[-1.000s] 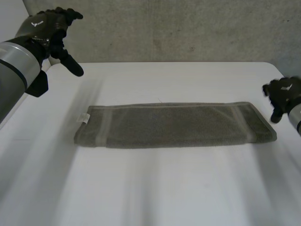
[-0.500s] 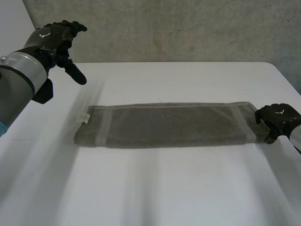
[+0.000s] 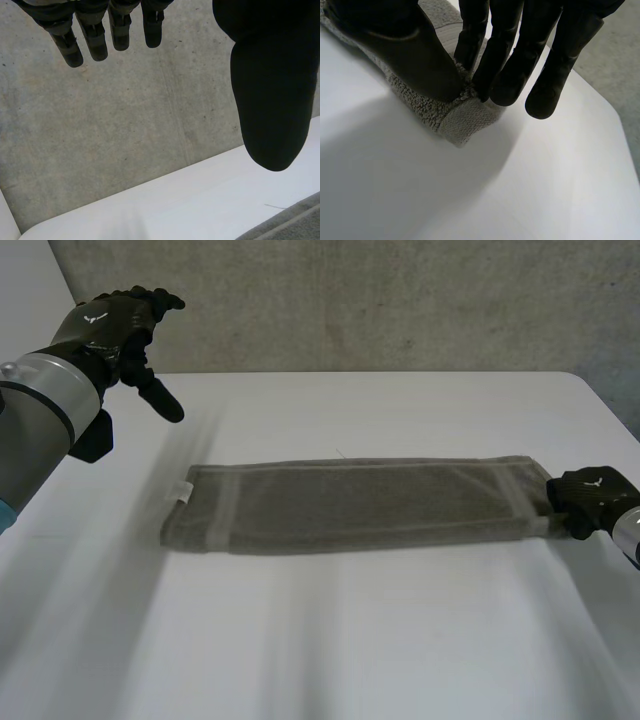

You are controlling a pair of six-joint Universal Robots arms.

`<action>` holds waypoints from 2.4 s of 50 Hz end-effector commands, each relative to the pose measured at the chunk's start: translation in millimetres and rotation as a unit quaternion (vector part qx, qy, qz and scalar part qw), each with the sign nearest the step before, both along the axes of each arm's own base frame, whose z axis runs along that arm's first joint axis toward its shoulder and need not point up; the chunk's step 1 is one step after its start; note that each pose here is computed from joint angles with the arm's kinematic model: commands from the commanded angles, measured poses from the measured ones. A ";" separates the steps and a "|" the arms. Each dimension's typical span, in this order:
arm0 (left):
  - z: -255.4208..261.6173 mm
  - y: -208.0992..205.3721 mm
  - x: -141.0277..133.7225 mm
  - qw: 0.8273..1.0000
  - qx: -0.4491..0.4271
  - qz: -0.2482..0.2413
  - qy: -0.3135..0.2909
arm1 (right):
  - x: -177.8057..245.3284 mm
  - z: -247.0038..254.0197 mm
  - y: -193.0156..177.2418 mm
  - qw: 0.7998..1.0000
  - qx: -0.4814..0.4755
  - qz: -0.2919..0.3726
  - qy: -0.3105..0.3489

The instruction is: Fold the laundry

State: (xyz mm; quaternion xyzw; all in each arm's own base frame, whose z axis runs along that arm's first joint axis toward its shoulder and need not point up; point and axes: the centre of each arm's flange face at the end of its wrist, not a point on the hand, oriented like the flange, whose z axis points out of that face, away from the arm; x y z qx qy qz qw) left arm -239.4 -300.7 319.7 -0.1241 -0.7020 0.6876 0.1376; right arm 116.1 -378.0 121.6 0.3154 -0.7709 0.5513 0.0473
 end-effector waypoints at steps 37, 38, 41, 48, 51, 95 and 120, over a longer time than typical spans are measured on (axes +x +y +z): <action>4.1 2.7 0.8 1.000 -0.006 0.000 0.001 | 292.0 57.6 180.5 0.926 -0.183 0.325 0.058; 2.7 2.5 0.1 1.000 -0.005 -0.001 0.001 | 299.2 44.3 188.9 0.922 -0.173 0.339 0.063; 1.0 1.8 -0.1 1.000 -0.002 -0.001 0.000 | 306.4 22.5 199.5 0.919 -0.153 0.355 0.071; -3.7 1.2 -1.6 1.000 0.003 -0.003 -0.002 | 301.7 23.1 197.7 0.927 -0.147 0.337 0.070; -5.3 1.3 -2.4 1.000 0.004 -0.006 -0.004 | 289.7 63.1 193.3 0.941 -0.159 0.296 0.031; -17.5 1.2 -8.3 1.000 0.016 -0.013 -0.008 | 233.7 73.3 144.3 0.955 -0.107 0.272 -0.053; -19.9 2.0 -10.8 1.000 0.020 -0.016 -0.008 | 291.2 75.8 200.2 0.947 -0.116 0.297 -0.038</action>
